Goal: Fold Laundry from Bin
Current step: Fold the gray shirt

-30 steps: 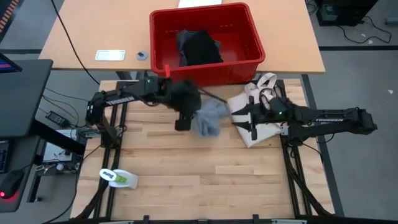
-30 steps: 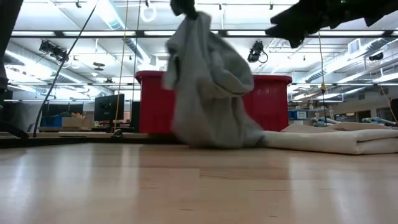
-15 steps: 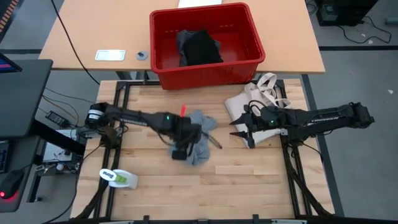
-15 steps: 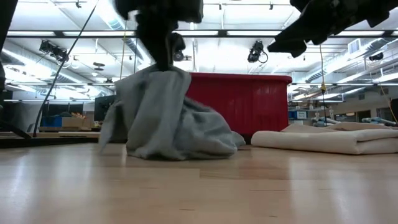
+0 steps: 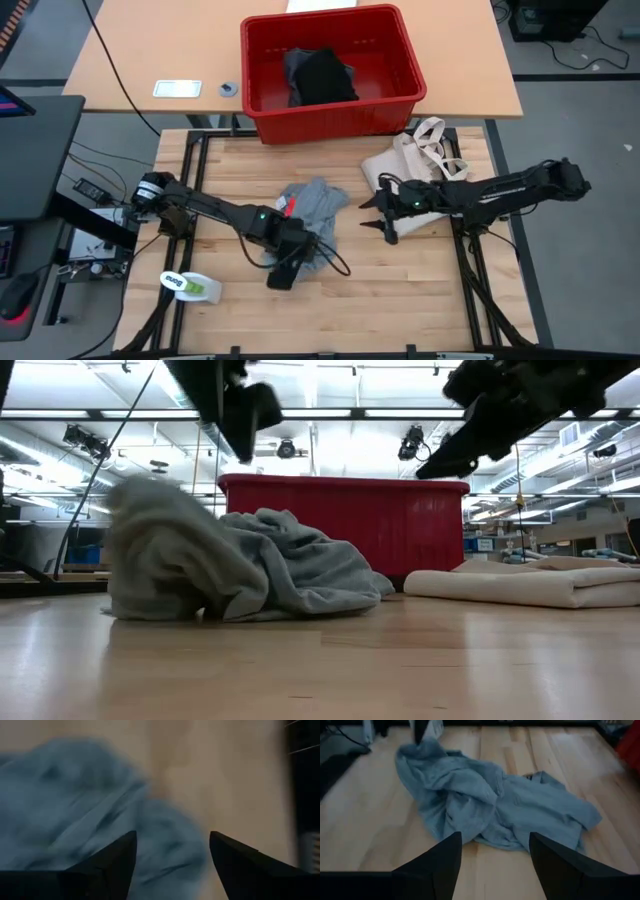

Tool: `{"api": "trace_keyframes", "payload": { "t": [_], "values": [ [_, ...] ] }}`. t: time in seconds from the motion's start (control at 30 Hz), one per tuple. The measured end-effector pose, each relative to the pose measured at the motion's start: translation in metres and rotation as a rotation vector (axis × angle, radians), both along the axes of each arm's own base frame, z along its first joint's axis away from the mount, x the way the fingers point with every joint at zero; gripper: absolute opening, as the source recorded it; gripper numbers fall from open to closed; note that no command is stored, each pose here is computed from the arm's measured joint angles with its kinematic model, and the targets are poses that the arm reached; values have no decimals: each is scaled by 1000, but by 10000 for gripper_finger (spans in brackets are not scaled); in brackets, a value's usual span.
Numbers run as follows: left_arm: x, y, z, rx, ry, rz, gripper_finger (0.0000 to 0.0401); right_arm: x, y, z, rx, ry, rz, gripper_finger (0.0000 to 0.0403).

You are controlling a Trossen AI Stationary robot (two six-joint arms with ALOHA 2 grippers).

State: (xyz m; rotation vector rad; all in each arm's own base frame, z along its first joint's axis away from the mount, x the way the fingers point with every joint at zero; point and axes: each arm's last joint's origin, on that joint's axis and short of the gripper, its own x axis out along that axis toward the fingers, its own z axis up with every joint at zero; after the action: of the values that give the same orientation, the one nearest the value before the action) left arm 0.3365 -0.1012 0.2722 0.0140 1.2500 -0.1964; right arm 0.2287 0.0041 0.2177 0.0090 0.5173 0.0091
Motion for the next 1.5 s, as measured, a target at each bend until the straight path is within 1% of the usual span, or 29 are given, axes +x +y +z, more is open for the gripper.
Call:
{"api": "trace_keyframes", "payload": {
  "t": [0.07, 0.13, 0.17, 0.2, 0.3, 0.37, 0.43, 0.53, 0.63, 0.73, 0.83, 0.97, 1.03, 1.1, 1.2, 1.3, 1.33, 1.37, 1.43, 1.5],
  "values": [
    [-5, 8, -2, 147, 34, 53, 247, 9, -3, -6, -26, -14, -50, 240],
    [-9, 14, -3, 275, 55, 76, 239, 18, -8, -12, -62, -28, -86, 239],
    [-10, 17, -2, 324, 52, 77, 235, 23, -11, -16, -73, -36, -89, 239],
    [-11, 19, -2, 349, 37, 80, 231, 28, -14, -19, -74, -47, -85, 239],
    [-15, 28, -11, 354, 9, 86, 217, 40, -18, -31, -53, -73, -35, 239],
    [-23, 34, -23, 361, 46, 92, 209, 49, -12, -38, -54, -80, 12, 239],
    [-32, 40, -31, 365, 65, 99, 203, 59, -1, -43, -81, -67, 55, 239],
    [-43, 45, -41, 366, 34, 119, 194, 78, 16, -47, -142, -54, 96, 239],
    [-57, 49, -46, 372, -40, 152, 188, 101, 28, -49, -183, -54, 142, 239],
    [-71, 52, -47, 367, -154, 205, 185, 123, 31, -50, -222, -51, 131, 239],
    [-82, 56, -50, 386, -272, 250, 185, 142, 26, -56, -259, -13, 120, 238],
    [-89, 63, -54, 452, -402, 224, 185, 161, 16, -70, -249, 69, 106, 235],
    [-91, 68, -51, 489, -415, 191, 185, 166, 12, -79, -236, 129, 113, 221],
    [-89, 72, -43, 510, -450, 179, 185, 170, 8, -88, -226, 173, 93, 194],
    [-89, 78, -31, 529, -509, 178, 185, 175, 4, -89, -215, 185, 58, 125],
    [-90, 79, -19, 525, -588, 187, 185, 179, 1, -73, -212, 164, 44, 37],
    [-90, 79, -16, 522, -614, 191, 185, 178, 1, -65, -209, 163, 42, 20],
    [-90, 79, -13, 519, -634, 195, 185, 179, 1, -55, -201, 152, 35, 15],
    [-94, 79, -8, 518, -658, 191, 185, 177, 3, -32, -175, 122, 18, 20],
    [-99, 79, 0, 513, -694, 200, 185, 173, 8, -8, -174, 87, 18, 22]
  ]
}}
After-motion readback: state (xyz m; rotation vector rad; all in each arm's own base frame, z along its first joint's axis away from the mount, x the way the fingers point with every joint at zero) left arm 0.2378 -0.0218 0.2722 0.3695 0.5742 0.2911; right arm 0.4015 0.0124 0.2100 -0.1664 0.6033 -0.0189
